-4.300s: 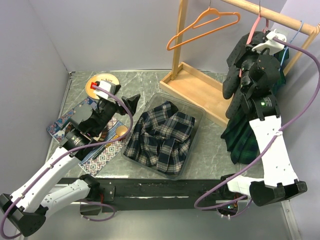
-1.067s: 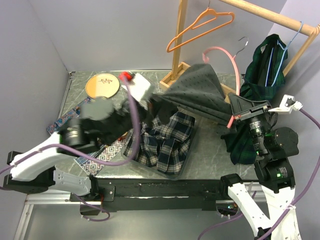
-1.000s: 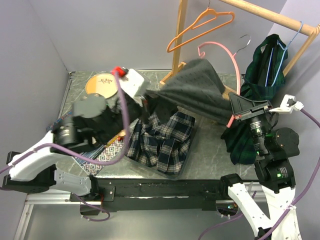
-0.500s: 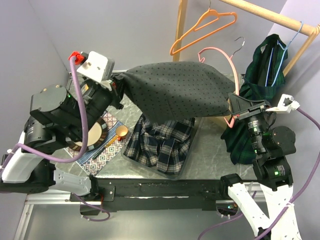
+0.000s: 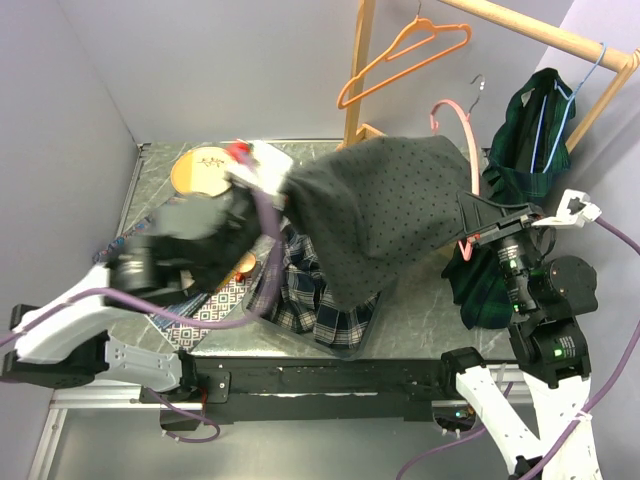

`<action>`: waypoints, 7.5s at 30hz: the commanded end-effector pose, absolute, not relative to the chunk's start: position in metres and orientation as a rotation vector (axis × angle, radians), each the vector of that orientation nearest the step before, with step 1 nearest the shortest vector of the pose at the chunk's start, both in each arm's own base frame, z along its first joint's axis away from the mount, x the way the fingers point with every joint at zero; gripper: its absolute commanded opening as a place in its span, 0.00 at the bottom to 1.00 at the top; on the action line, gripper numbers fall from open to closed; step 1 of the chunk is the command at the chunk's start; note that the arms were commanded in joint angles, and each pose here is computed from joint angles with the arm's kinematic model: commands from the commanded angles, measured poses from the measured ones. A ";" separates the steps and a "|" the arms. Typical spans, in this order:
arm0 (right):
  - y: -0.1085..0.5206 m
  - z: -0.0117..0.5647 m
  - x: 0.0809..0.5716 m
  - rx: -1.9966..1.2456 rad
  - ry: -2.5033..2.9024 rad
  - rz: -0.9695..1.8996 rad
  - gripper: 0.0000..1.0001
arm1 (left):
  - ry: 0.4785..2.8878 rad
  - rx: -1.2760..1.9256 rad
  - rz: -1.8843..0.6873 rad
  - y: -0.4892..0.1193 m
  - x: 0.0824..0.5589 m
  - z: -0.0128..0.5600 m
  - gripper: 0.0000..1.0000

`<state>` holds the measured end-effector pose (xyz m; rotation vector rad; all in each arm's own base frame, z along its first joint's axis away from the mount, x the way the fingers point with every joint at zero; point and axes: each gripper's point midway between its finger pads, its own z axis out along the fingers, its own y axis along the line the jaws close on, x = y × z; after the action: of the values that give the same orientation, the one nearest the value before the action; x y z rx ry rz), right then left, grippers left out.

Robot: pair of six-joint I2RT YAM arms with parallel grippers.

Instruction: Remove the skirt from the hanger

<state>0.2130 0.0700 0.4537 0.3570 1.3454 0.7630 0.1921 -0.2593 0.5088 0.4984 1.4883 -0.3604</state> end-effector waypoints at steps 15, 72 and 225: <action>0.055 0.421 0.218 0.361 1.424 0.617 0.00 | 1.381 0.113 -0.453 -0.125 0.179 0.614 0.01; 0.074 0.448 0.185 0.230 1.342 0.744 0.00 | 1.978 0.270 -0.556 -0.327 0.312 0.203 0.12; -0.131 0.477 0.363 0.642 1.585 0.178 0.07 | 1.450 0.273 -0.228 -0.171 0.273 0.366 0.97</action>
<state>0.3513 -0.1353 0.4463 0.7084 1.6605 0.1267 0.2723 -0.1632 0.3199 0.3622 1.5341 -0.1126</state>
